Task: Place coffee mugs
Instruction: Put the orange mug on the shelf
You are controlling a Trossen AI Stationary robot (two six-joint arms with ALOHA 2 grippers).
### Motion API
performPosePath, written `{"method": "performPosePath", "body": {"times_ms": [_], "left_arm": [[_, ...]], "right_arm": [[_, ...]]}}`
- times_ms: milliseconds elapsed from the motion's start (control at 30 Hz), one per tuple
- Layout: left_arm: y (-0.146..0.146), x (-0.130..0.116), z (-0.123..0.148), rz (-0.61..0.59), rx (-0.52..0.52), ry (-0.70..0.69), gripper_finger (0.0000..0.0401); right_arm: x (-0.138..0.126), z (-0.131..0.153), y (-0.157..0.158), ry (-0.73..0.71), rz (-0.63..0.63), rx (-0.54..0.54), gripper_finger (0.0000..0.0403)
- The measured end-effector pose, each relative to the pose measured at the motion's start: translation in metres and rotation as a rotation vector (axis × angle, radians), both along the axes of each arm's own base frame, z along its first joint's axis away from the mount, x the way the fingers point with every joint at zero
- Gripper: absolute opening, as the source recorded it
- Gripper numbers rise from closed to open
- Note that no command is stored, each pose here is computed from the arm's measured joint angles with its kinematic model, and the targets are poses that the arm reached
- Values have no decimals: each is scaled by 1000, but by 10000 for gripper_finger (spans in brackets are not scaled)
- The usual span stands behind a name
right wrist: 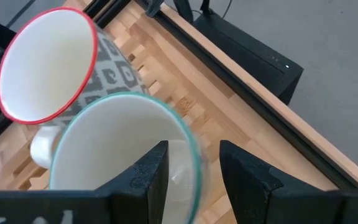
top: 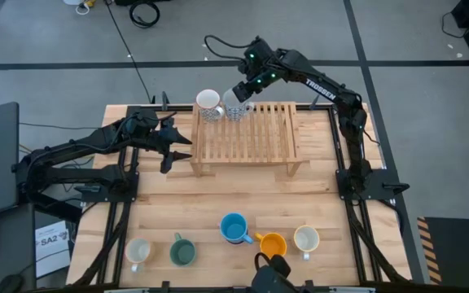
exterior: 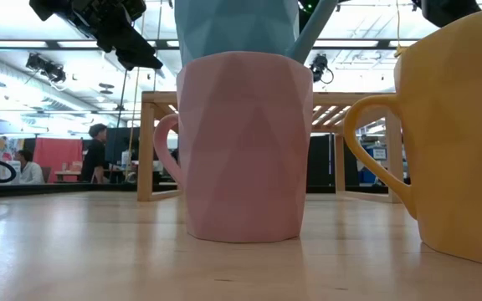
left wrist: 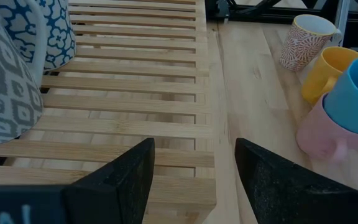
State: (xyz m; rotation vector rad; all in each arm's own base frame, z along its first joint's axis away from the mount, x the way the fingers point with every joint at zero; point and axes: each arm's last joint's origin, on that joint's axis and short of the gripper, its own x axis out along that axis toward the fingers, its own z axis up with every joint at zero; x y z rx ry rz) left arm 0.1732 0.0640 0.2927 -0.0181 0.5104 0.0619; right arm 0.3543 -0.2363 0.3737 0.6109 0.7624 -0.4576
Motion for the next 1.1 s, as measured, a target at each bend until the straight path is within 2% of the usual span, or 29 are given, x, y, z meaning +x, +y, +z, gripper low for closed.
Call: {"method": "performPosePath", "body": {"times_ms": [367,700,800,933,1100], "left_arm": [[0,0,0,0,0,0,231],[0,0,0,0,0,0,231],[0,0,0,0,0,0,231],[0,0,0,0,0,0,231],[0,0,0,0,0,0,231]], "right_arm": [[-5,8,2,-21,1,-11,149],[-30,47,19,-107,4,-69,149],[-44,66,30,-157,29,-67,149],[-67,90,55,-210,63,-4,149],[-94,106,102,-150,120,74,149]]}}
